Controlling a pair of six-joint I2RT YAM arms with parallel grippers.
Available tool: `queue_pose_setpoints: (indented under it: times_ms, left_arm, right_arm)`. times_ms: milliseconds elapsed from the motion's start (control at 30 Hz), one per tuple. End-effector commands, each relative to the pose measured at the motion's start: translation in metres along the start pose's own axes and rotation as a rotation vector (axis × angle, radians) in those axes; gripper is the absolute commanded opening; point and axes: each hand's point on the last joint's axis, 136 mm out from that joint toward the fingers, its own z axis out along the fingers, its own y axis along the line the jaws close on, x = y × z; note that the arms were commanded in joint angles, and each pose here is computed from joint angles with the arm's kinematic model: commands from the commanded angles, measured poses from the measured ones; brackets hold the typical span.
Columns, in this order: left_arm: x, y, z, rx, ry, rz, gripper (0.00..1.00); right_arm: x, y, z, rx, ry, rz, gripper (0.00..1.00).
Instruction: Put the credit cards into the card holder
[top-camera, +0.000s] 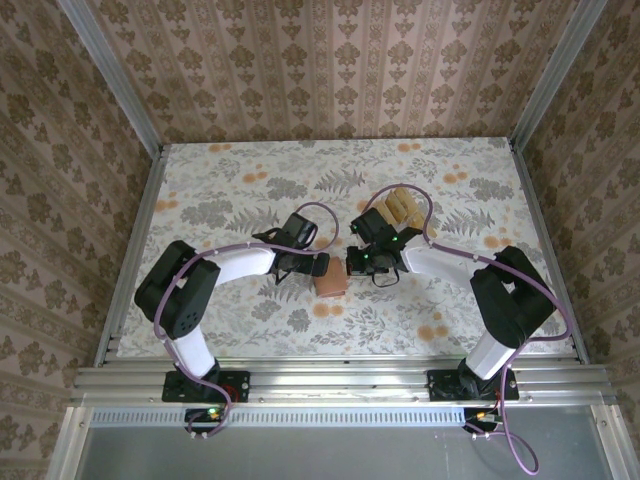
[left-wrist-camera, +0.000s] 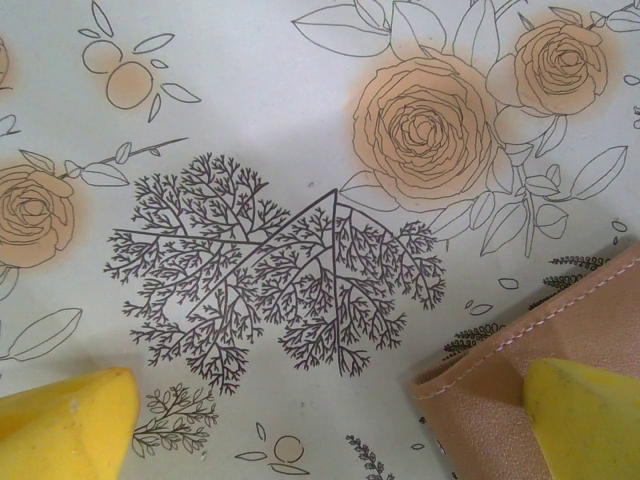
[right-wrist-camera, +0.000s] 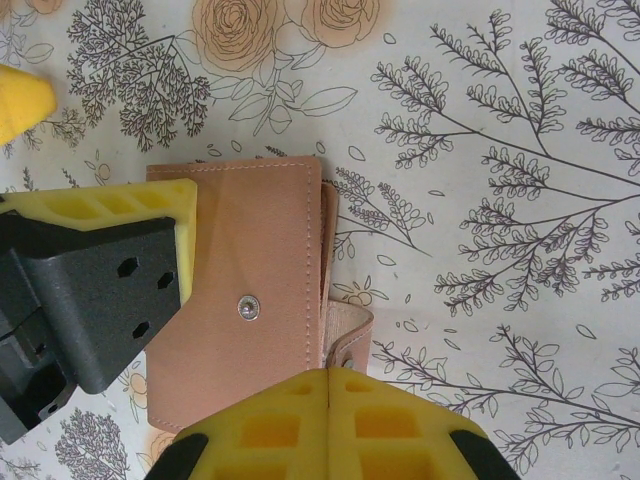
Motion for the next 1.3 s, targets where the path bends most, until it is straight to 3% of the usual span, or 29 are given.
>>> queue_pose_setpoints:
  times_ms: [0, 167, 467, 1267]
  left_arm:
    - [0.032, 0.011, 0.004, -0.051, 0.096, 0.017, 1.0]
    - [0.032, 0.01, 0.004, -0.05, 0.093, 0.02, 1.0]
    - [0.032, 0.008, 0.004, -0.045, 0.091, 0.022, 1.0]
    - [0.034, 0.006, 0.006, -0.044, 0.095, 0.022, 1.0]
  right_arm:
    - [0.009, -0.01, 0.003, 0.026, 0.031, 0.005, 0.0]
    - [0.009, -0.004, 0.002, -0.007, 0.026, 0.006, 0.0]
    - [-0.002, 0.031, 0.003, -0.197, 0.0, 0.053, 0.0]
    - [-0.003, 0.039, 0.038, -0.236, 0.049, 0.094, 0.0]
